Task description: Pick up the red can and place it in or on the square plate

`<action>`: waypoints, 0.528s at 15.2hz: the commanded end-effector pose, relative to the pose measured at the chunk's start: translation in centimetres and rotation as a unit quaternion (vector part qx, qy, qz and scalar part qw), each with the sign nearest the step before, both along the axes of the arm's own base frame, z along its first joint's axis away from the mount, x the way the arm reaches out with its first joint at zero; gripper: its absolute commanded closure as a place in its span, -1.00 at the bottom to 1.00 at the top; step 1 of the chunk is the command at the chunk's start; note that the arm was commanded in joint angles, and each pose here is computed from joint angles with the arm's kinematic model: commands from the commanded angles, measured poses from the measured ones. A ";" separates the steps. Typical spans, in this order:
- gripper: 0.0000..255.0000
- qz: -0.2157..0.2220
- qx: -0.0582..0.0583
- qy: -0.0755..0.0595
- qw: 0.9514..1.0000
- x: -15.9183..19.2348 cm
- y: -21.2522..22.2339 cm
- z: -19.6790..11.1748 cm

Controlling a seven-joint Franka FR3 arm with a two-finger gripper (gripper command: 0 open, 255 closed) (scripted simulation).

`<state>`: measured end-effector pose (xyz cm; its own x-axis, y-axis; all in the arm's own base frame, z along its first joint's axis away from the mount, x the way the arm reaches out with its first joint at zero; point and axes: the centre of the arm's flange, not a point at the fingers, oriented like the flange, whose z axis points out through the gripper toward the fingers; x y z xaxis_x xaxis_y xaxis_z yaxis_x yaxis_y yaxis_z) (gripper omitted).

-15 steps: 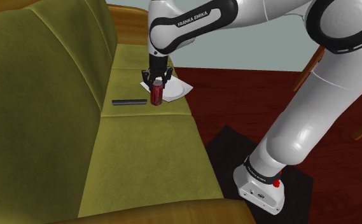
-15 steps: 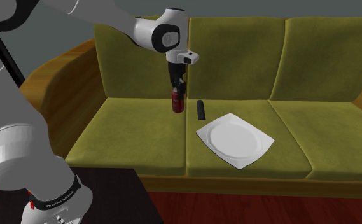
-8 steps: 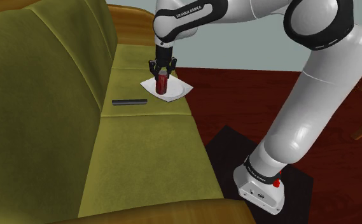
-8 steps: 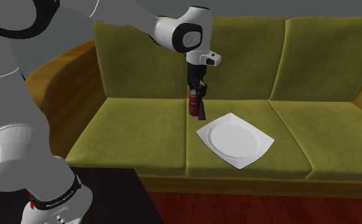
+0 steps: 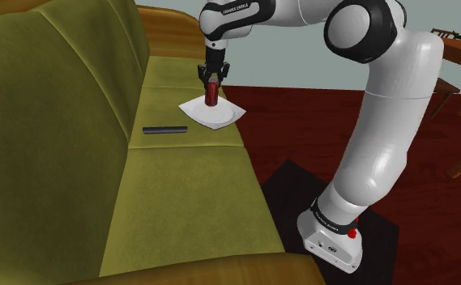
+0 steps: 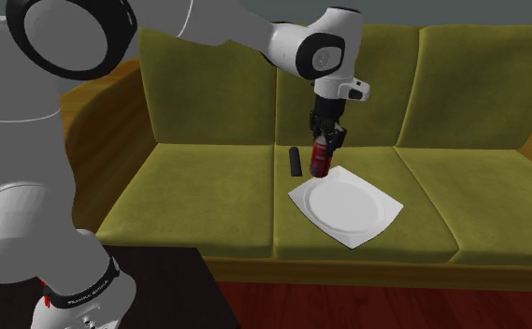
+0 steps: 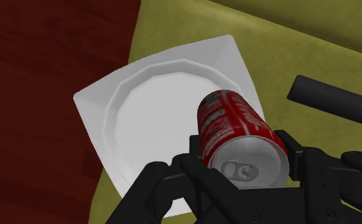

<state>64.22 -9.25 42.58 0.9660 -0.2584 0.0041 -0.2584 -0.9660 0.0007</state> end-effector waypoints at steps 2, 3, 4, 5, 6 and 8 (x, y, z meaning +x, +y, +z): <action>1.00 0.000 0.000 0.000 1.000 1.9 -3.5 0.6; 1.00 0.000 0.000 0.000 1.000 2.6 -4.6 0.7; 1.00 0.000 0.000 0.000 1.000 3.3 -5.7 0.8; 1.00 0.000 0.000 0.000 1.000 4.0 -6.8 0.9; 1.00 0.000 0.000 0.000 1.000 4.5 -7.8 1.0; 1.00 0.000 0.000 0.000 1.000 4.5 -7.8 0.0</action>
